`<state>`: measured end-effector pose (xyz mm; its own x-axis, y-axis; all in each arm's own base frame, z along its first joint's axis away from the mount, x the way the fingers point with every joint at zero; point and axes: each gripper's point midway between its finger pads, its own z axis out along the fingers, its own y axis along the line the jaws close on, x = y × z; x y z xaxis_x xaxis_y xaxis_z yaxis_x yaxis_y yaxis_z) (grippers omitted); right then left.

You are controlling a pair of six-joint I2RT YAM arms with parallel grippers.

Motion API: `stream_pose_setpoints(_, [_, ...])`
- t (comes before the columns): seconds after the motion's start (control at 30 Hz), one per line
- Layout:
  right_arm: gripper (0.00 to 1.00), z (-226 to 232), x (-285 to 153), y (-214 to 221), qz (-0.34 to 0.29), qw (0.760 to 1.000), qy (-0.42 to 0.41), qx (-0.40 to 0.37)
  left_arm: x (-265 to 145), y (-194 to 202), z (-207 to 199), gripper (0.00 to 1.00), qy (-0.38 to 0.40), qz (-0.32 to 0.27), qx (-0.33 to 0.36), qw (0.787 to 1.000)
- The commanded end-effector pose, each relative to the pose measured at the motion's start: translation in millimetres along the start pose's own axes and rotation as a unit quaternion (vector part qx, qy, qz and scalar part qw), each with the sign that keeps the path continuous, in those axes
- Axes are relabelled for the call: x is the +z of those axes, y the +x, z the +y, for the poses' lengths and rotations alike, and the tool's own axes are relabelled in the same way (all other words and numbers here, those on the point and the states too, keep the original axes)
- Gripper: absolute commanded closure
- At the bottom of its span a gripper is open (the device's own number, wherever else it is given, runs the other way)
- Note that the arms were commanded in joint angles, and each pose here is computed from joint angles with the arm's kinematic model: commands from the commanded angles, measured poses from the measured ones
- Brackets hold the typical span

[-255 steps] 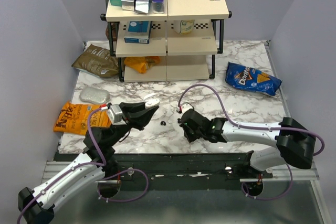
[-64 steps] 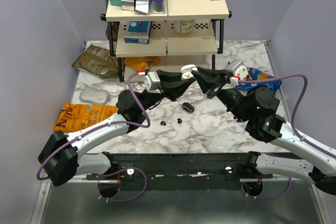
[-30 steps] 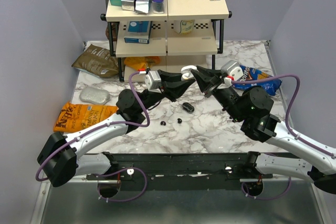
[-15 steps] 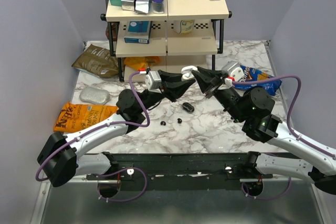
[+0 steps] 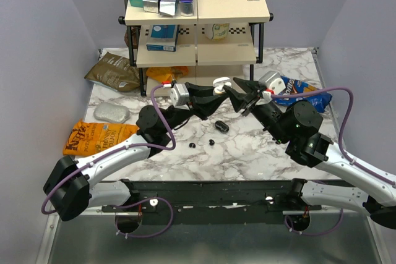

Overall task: Insert the wireless bluetooth earbuds into the charging case
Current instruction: Place the earbud in the charging case.

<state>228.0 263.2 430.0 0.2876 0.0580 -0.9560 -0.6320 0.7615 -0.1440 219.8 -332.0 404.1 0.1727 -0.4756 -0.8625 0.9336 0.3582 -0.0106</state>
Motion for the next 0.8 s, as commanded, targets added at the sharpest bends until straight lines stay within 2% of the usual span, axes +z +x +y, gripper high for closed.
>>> stream_pose_setpoints(0.0, [0.51,2,1,-8,-0.001,1.000,-0.008,0.010,0,-19,-4,1.00,0.005,-0.027,0.015,1.000])
stream_pose_setpoints(0.13, [0.37,4,1,-17,-0.004,1.000,-0.013,0.023,0,-15,-3,1.00,0.003,-0.024,0.015,1.000])
stream_pose_setpoints(0.27, [0.31,2,0,-25,-0.007,0.999,-0.010,0.042,0,-13,-3,1.00,0.003,-0.024,0.013,1.000])
stream_pose_setpoints(0.43, [0.29,-10,-6,-40,-0.020,0.997,0.016,0.075,-3,-13,-4,1.00,0.004,-0.025,0.013,1.000])
stream_pose_setpoints(0.6, [0.30,-35,-17,-47,-0.033,0.992,0.080,0.093,-10,-14,-7,1.00,0.008,-0.026,0.018,0.999])
stream_pose_setpoints(0.67, [0.32,-44,-17,-51,-0.026,0.990,0.103,0.091,-18,-13,-12,1.00,0.015,-0.028,0.019,0.999])
stream_pose_setpoints(0.77, [0.34,-44,-16,-43,0.023,0.992,0.100,0.067,-31,-11,-27,1.00,0.048,-0.019,0.024,0.998])
